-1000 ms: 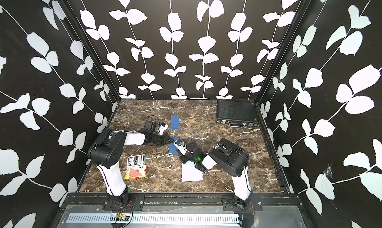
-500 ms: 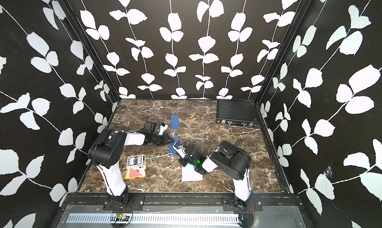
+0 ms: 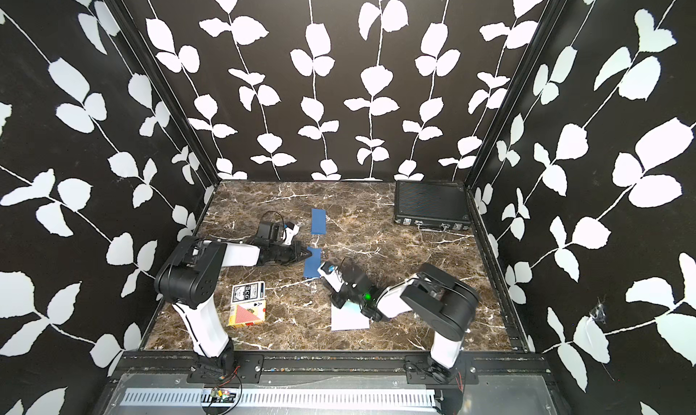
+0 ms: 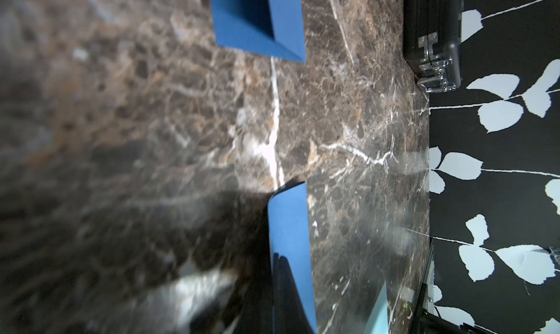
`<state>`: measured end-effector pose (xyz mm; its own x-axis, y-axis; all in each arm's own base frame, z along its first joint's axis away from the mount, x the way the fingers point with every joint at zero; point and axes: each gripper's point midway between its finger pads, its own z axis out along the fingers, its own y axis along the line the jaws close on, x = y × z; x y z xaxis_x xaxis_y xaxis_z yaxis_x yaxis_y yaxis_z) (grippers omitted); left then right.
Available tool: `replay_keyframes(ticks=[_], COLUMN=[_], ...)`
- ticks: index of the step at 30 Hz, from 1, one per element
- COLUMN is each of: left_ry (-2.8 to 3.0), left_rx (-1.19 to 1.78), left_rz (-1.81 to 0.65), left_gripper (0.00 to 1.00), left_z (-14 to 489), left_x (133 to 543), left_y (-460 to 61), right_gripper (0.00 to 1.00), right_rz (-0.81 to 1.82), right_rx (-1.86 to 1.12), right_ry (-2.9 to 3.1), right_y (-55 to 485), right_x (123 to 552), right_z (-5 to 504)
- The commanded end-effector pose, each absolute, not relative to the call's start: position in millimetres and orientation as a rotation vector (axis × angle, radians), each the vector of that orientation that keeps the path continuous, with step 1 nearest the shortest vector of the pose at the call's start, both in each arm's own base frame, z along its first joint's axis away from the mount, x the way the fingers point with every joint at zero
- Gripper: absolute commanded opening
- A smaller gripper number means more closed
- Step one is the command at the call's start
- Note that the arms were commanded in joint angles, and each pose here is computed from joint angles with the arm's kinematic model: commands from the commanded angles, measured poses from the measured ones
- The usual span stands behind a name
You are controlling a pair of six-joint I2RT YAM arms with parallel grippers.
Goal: Fold the square paper along the opposite sides
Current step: Smooth out the paper at the center of the board.
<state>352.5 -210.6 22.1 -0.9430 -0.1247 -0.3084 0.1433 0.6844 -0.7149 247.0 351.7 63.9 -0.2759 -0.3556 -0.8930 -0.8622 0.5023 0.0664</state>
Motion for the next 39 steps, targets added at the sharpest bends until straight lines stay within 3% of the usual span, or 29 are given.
replay_keyframes(ticks=[1, 6, 11, 39], left_ry=[2.722, 2.764, 2.793, 2.812], left_rx=[-0.115, -0.094, -0.091, -0.119], left_rz=[-1.028, -1.047, -1.04, -1.062], left_gripper=[0.0, 0.0, 0.0, 0.0], left_z=[-8, -15, -22, -37], left_x=[319, 302, 294, 286], left_y=[-195, -208, -213, -214], right_gripper=[0.0, 0.0, 0.0, 0.0], right_rz=[0.674, 0.684, 0.69, 0.305], right_rx=[-0.933, -0.923, -0.959, -0.917], right_ry=[1.768, 1.742, 1.773, 2.014], right_y=[357, 378, 395, 339], right_x=[285, 330, 344, 341], right_z=[91, 82, 69, -26])
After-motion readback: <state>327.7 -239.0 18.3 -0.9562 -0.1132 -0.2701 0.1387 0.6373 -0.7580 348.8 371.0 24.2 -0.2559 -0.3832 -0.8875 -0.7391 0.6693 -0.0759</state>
